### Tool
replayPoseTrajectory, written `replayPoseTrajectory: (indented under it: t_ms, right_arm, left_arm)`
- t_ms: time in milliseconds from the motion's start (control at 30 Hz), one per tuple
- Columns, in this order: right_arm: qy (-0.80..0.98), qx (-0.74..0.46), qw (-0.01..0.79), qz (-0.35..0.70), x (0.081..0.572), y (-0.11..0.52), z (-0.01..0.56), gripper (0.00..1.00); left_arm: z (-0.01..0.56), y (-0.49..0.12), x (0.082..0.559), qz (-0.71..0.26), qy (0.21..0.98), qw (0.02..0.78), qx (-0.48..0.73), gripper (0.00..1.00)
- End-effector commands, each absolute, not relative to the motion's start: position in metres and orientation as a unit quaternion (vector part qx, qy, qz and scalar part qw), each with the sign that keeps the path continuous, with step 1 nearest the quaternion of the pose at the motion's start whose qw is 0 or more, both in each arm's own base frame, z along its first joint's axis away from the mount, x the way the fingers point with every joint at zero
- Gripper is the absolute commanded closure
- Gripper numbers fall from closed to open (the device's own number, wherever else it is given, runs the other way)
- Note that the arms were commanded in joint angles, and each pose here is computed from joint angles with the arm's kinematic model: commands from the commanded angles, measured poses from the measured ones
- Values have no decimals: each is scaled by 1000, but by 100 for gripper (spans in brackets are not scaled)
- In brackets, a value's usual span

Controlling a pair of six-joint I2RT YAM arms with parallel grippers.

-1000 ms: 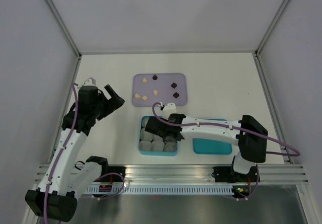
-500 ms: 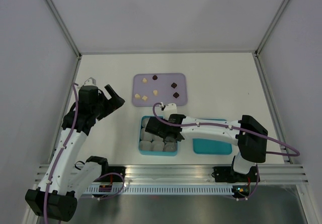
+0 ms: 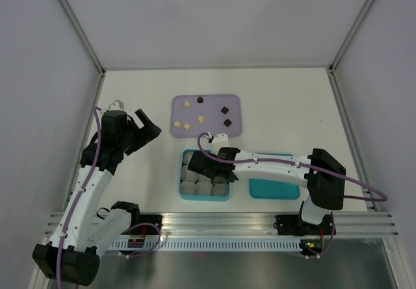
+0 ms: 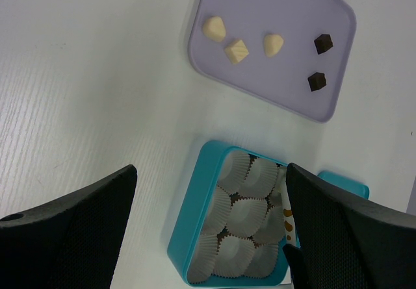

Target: Pack the chocolate

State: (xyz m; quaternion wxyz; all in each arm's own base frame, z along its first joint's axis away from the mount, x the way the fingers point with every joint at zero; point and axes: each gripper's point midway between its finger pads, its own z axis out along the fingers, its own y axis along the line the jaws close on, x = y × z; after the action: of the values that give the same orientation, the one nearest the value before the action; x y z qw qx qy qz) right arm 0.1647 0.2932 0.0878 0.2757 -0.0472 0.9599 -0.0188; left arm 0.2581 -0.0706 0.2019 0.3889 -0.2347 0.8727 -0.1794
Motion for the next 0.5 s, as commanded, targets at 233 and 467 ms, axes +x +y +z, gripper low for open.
replayPoseTrajectory:
  t_ms: [233,467]
  right_arm:
    - [960,-48,273,-26,164,294,81,94]
    - [961,-51,272,-25,164,297,78,94]
  left_arm:
    - [210,-78,264,-202,862,400,-235,0]
    - [210,-78,264,-202,863,400,-233,0]
